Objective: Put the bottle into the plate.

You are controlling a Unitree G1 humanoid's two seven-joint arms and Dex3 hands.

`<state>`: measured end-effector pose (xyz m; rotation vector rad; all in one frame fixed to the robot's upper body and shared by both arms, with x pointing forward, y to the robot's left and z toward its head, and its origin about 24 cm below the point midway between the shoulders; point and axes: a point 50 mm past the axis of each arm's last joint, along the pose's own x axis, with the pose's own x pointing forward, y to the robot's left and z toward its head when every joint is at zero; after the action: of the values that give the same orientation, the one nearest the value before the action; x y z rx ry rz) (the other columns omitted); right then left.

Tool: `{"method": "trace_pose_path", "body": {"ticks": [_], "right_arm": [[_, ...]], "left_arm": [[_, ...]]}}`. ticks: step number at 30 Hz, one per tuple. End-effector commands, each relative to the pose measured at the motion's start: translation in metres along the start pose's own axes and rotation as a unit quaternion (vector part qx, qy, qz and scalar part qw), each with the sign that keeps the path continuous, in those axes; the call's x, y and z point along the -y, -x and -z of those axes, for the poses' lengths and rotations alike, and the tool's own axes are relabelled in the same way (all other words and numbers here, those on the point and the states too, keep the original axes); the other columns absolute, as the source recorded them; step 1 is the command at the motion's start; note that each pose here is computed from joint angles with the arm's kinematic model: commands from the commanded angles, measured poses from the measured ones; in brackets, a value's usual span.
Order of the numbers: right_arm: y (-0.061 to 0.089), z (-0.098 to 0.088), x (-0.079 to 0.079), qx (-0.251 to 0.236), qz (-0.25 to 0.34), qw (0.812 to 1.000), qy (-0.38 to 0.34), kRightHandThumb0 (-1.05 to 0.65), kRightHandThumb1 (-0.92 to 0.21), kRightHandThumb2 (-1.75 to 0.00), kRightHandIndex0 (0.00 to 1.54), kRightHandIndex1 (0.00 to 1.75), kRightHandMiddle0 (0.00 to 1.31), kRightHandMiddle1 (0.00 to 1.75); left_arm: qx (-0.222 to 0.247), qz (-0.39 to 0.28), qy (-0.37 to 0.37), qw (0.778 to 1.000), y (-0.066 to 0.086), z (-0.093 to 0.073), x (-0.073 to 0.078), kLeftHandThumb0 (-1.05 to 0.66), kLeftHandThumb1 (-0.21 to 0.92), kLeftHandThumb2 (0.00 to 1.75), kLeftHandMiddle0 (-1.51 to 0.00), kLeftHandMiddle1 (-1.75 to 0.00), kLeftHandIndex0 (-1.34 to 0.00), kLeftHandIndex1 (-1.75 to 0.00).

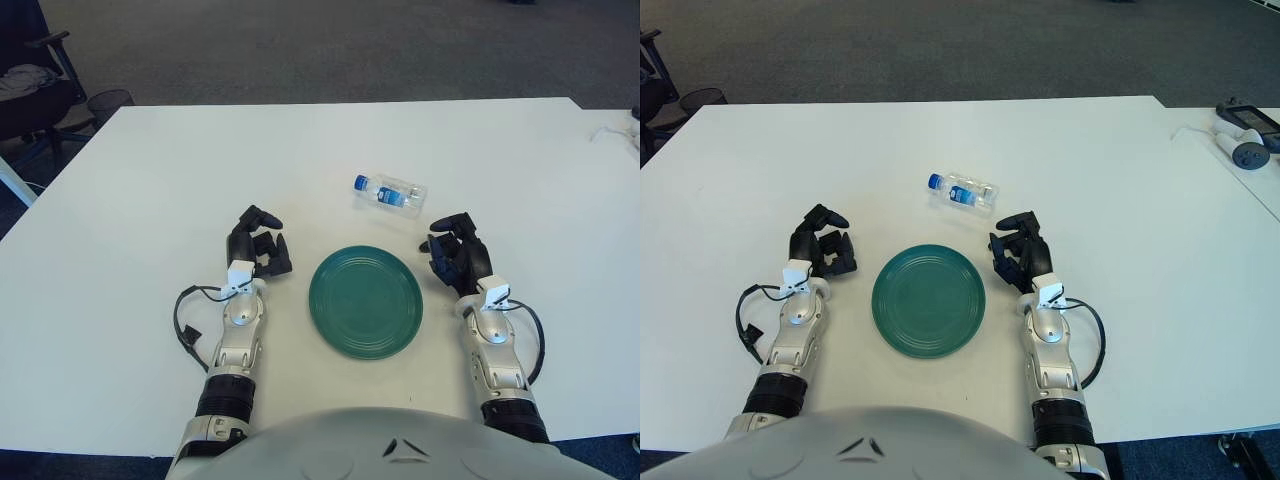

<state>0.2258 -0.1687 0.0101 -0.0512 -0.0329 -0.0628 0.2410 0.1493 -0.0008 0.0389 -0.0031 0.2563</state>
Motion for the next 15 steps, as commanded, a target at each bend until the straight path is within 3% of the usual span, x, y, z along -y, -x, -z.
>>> {"method": "trace_pose_path", "body": {"ticks": [1, 15], "right_arm": [[0.0099, 0.0176, -0.0007, -0.050, -0.002, 0.999, 0.003, 0.00, -0.90, -0.49, 0.36, 1.53, 0.09, 1.71], [0.0101, 0.0173, -0.0025, -0.044, -0.007, 0.999, 0.000, 0.00, -0.92, -0.47, 0.33, 1.51, 0.09, 1.74]], "left_arm": [[-0.047, 0.009, -0.016, 0.999, 0.0088, 0.0181, -0.0039, -0.59, 0.08, 1.61, -1.30, -1.75, -0.82, -1.75], [-0.032, 0.017, -0.013, 0.999, 0.0102, 0.0153, -0.0027, -0.57, 0.10, 1.59, -1.29, -1.75, -0.80, -1.75]]}}
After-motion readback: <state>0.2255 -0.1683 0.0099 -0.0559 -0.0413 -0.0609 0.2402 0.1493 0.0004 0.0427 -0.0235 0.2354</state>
